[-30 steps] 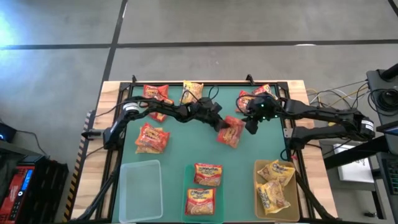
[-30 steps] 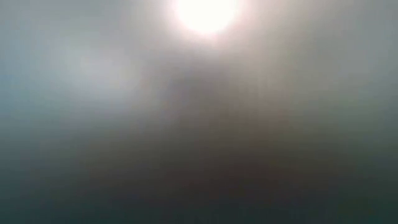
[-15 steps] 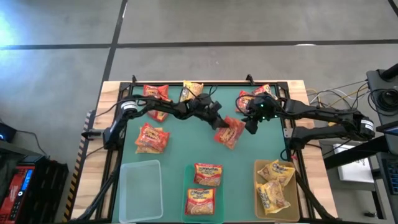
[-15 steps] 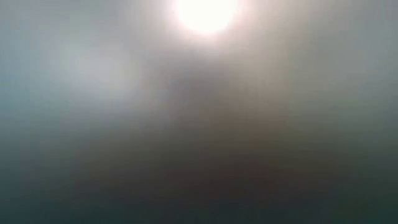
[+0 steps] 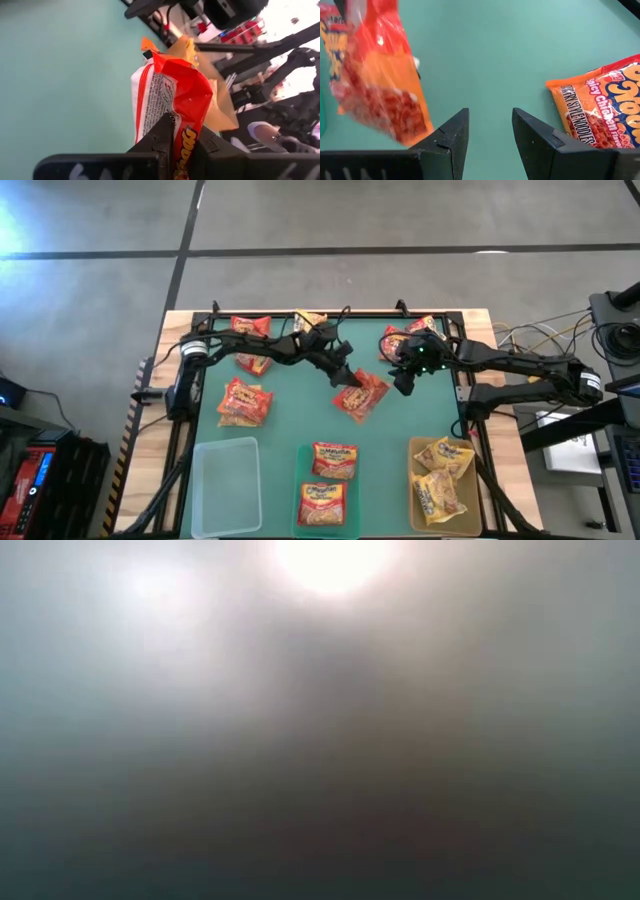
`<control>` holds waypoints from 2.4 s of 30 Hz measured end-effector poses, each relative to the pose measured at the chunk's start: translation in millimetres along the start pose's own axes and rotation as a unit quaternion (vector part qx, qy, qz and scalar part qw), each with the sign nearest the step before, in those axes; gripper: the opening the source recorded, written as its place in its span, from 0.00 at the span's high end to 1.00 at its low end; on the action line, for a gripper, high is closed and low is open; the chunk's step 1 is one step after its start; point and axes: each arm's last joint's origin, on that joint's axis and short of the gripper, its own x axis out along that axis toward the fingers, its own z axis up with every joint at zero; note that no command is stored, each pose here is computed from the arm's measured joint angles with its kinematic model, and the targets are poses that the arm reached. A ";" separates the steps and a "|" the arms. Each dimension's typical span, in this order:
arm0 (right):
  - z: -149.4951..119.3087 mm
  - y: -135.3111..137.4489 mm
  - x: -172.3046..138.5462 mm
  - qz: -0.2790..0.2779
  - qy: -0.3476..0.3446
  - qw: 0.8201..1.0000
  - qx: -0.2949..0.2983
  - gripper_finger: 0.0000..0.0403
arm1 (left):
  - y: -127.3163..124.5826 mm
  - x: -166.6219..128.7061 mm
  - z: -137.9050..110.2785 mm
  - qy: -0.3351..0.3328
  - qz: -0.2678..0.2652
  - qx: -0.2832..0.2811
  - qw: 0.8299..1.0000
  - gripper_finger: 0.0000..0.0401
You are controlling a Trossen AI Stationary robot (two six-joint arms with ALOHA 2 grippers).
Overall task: Sort Maruchan noodles
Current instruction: Put the orange noodle pack into the transparent bin
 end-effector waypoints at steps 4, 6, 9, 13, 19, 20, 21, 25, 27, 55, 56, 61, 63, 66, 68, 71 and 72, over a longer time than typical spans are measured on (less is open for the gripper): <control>0.0 0.0 0.0 0.000 0.000 1.000 0.000 0.65 | -11.2 -11.4 -2.5 0.036 0.023 -0.002 0.999 0.97; -0.1 -0.1 0.0 0.000 0.000 1.000 0.000 0.65 | -18.0 -17.4 -4.1 0.053 0.037 0.001 0.998 0.97; 0.0 0.0 -0.1 0.000 0.000 1.000 0.000 0.65 | -35.3 -31.0 -3.9 0.069 0.062 0.020 0.996 0.97; 0.0 0.0 0.0 0.000 0.000 1.000 0.000 0.65 | -58.5 -47.0 -7.2 0.089 0.107 0.046 0.989 0.97; 0.0 0.0 0.0 0.000 0.000 1.000 0.000 0.65 | -95.0 -77.1 -15.9 0.120 0.183 0.070 0.973 0.97; 0.0 0.0 0.0 0.000 0.000 1.000 0.000 0.65 | -99.8 -81.1 -19.3 0.130 0.194 0.066 0.970 0.96; 0.0 0.0 0.0 0.000 0.000 1.000 0.000 0.65 | -104.9 -85.5 -22.6 0.139 0.204 0.064 0.967 0.96; 0.0 0.0 0.0 0.000 0.000 1.000 0.000 0.65 | -132.0 -108.7 -38.7 0.184 0.235 0.047 0.953 0.96; 0.0 0.0 -0.1 0.000 0.000 1.000 0.000 0.65 | -145.3 -120.3 -47.9 0.204 0.256 0.033 0.944 0.96; 0.0 0.0 0.0 0.000 0.000 1.000 0.000 0.65 | -238.7 -157.2 -161.2 0.310 0.393 -0.142 0.854 0.97; 0.0 0.0 0.0 0.000 0.000 1.000 0.000 0.65 | -239.3 -156.3 -165.8 0.313 0.398 -0.145 0.850 0.97; 0.1 0.0 -0.1 0.000 0.000 1.000 0.000 0.65 | -236.9 -147.6 -187.0 0.328 0.409 -0.141 0.840 0.97; 0.1 0.0 -0.1 0.000 0.000 1.000 0.000 0.65 | -236.8 -144.2 -192.8 0.334 0.399 -0.127 0.844 0.97; 0.1 0.0 -0.1 0.000 0.000 1.000 0.000 0.65 | -235.8 -140.4 -198.5 0.339 0.387 -0.113 0.850 0.97; 0.1 0.0 -0.1 0.000 0.000 1.000 0.000 0.65 | -233.8 -138.1 -199.9 0.336 0.383 -0.110 0.853 0.97; 0.1 0.0 -0.1 0.000 0.000 1.000 0.000 0.65 | -230.5 -137.8 -202.4 0.338 0.389 -0.109 0.850 0.97; 0.1 0.0 -0.1 0.000 0.000 1.000 0.000 0.65 | -230.2 -137.9 -202.7 0.339 0.389 -0.110 0.849 0.97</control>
